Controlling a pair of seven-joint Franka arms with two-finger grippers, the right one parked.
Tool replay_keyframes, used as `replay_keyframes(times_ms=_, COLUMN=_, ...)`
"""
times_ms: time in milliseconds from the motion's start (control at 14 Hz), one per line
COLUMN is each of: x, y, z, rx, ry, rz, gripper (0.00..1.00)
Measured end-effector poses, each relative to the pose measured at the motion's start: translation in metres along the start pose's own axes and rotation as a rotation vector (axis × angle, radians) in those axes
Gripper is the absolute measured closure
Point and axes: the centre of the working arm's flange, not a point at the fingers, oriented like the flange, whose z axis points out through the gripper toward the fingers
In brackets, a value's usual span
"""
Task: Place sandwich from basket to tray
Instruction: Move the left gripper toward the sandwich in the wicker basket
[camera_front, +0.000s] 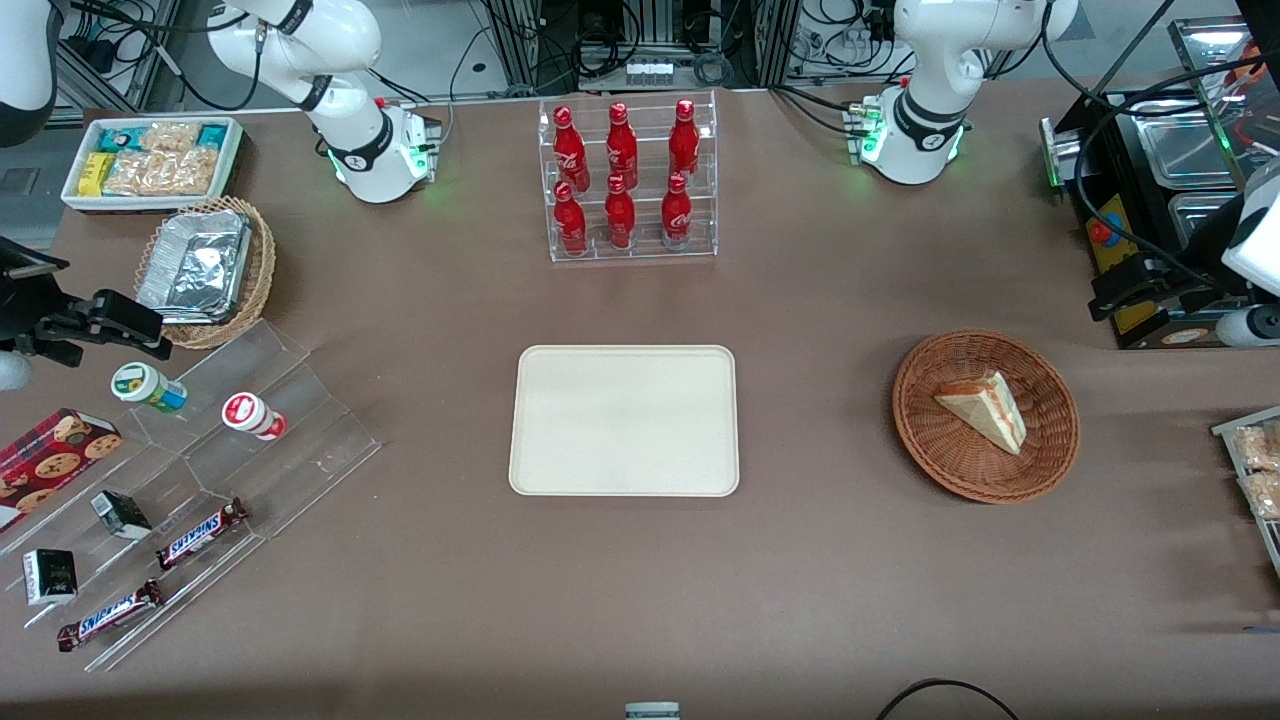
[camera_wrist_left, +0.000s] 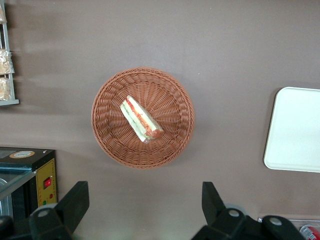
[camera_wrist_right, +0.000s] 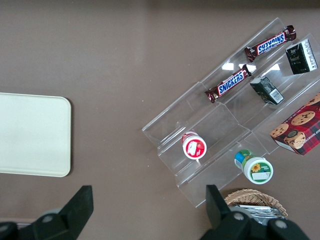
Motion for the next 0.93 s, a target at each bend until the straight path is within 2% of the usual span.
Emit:
replay_keyframes(times_ms=643, x=0.006, y=-0.002, z=0.009, rx=0.01, ry=-0.003, rz=-0.005, gripper=0.0)
replay_keyframes(times_ms=929, x=0.031, y=-0.049, z=0.046, rx=0.016, ry=-0.018, rz=-0.095, gripper=0.0)
